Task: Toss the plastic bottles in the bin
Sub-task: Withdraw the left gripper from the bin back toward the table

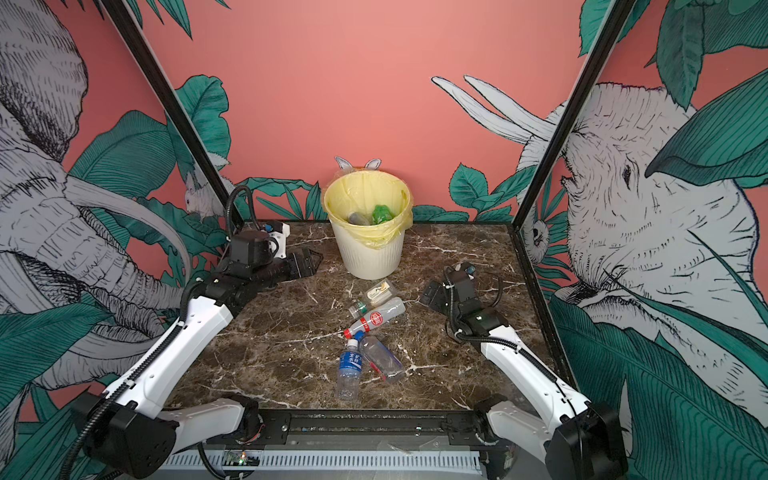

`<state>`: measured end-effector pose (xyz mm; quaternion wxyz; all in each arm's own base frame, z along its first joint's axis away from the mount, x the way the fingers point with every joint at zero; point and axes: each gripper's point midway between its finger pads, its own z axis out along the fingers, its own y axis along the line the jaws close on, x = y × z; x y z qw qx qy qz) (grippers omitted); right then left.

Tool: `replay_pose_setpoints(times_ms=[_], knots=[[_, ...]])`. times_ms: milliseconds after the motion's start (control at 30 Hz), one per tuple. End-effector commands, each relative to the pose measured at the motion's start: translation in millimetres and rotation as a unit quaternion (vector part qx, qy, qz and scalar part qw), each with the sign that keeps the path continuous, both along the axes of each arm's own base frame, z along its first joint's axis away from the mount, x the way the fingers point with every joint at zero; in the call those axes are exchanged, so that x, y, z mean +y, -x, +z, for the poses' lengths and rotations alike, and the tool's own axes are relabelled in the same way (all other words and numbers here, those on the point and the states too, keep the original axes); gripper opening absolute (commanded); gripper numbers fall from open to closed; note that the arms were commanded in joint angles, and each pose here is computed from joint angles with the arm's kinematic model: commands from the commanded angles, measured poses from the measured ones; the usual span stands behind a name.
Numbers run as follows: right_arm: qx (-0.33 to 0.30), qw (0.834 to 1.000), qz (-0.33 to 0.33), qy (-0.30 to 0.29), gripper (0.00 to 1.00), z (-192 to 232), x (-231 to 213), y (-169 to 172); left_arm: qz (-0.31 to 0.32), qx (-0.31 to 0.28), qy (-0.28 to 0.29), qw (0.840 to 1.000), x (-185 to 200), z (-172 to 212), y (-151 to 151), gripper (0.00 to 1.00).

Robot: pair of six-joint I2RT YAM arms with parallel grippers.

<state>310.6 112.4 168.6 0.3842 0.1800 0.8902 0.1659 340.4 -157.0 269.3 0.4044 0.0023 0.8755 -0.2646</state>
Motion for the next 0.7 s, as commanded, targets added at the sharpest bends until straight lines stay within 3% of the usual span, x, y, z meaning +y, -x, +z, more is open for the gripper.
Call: replay_pose_setpoints(times_ms=[0, 667], knots=[[0.013, 1.0, -0.018, -0.006, 0.99, -10, -4, 1, -0.004, -0.001, 0.001, 1.0, 3, -4, 9, 0.99], [0.058, 0.996, -0.027, -0.059, 0.99, -44, 10, 2, -0.008, 0.063, 0.014, 0.998, 2, -64, 28, 0.99]])
